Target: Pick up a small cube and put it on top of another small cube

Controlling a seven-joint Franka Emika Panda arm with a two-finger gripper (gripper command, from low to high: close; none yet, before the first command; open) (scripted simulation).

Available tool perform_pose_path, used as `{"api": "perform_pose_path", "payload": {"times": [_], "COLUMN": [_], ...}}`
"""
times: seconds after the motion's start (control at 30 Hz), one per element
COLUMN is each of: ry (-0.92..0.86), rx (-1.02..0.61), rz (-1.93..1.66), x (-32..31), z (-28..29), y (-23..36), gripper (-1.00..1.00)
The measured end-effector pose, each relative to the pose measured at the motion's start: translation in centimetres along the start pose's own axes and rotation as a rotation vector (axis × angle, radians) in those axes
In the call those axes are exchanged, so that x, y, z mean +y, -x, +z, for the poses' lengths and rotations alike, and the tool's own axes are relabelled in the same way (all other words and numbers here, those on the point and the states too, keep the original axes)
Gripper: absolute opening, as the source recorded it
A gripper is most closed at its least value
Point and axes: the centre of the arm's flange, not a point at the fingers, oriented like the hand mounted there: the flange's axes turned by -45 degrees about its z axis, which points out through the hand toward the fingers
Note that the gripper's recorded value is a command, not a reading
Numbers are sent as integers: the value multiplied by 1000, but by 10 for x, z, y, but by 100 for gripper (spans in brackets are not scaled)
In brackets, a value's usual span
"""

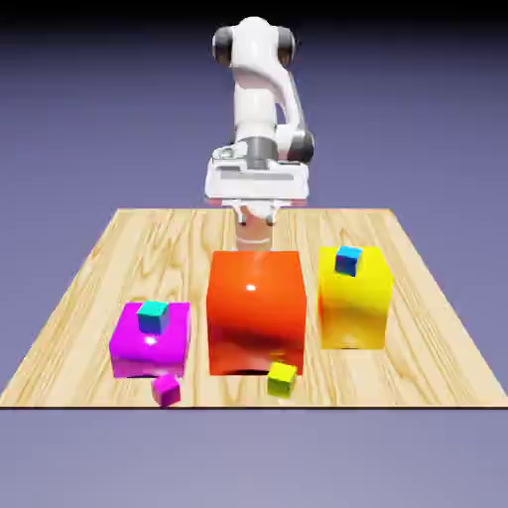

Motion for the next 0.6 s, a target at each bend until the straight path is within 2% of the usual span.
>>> {"api": "perform_pose_path", "payload": {"times": [0.3,0.6], "ry": [0,-3], "rx": [-377,-755], "rz": [114,233], "x": [-1,-6], "z": [93,191], "y": [-26,-21], "gripper": [0,0]}}
